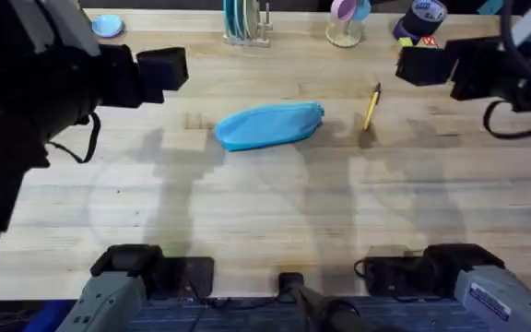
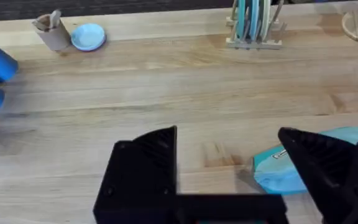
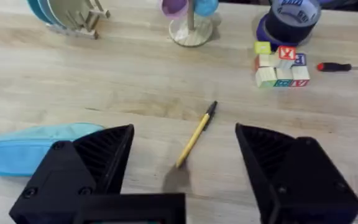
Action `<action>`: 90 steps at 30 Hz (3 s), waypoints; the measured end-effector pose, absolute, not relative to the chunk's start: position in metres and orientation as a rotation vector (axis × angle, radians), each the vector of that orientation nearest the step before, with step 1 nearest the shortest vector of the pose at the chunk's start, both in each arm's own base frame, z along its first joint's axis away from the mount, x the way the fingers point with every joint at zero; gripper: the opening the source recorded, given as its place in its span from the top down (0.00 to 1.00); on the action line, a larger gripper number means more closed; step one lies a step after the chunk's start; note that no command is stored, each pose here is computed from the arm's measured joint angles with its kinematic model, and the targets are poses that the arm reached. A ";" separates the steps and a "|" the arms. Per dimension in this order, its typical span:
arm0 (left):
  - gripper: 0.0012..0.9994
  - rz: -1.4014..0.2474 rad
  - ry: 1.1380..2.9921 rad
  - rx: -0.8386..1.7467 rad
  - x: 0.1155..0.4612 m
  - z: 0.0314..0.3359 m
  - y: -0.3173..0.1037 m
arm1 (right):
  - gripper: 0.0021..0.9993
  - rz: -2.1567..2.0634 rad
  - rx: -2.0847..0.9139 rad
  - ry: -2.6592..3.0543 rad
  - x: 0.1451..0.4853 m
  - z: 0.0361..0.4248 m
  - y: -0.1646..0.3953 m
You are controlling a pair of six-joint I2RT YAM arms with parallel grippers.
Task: Unzip the bag, pick up the pens from the table one at a time and place them inside, then zip the bag closed.
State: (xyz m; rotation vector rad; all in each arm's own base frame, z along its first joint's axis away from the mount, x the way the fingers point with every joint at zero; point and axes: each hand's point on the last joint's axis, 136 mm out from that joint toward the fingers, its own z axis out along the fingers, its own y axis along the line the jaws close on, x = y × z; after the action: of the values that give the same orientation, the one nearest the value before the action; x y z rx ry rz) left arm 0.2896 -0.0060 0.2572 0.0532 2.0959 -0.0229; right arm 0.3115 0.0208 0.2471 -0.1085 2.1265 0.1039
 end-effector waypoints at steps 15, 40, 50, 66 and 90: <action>0.01 -0.077 2.210 0.260 0.278 0.229 -0.025 | 0.00 0.135 -0.157 2.162 0.321 0.236 0.028; 0.01 -0.343 2.008 1.092 0.242 0.206 -0.096 | 0.00 0.133 -0.158 2.145 0.323 0.239 0.027; 0.01 -0.262 2.018 1.120 0.245 0.202 -0.088 | 0.00 0.136 -0.153 2.140 0.324 0.240 0.028; 0.01 -0.332 2.147 1.197 0.264 0.155 -0.086 | 0.00 0.138 -0.149 2.141 0.324 0.240 0.028; 0.00 -0.525 2.217 1.206 0.288 0.105 -0.098 | 0.00 0.138 -0.149 2.140 0.324 0.240 0.028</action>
State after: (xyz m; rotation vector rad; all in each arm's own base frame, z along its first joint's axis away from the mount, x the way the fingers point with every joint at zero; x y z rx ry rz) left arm 0.2880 -0.0976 0.1052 1.2057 2.2167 -0.5248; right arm 0.3241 0.0276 0.2403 -0.1494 2.1400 0.1378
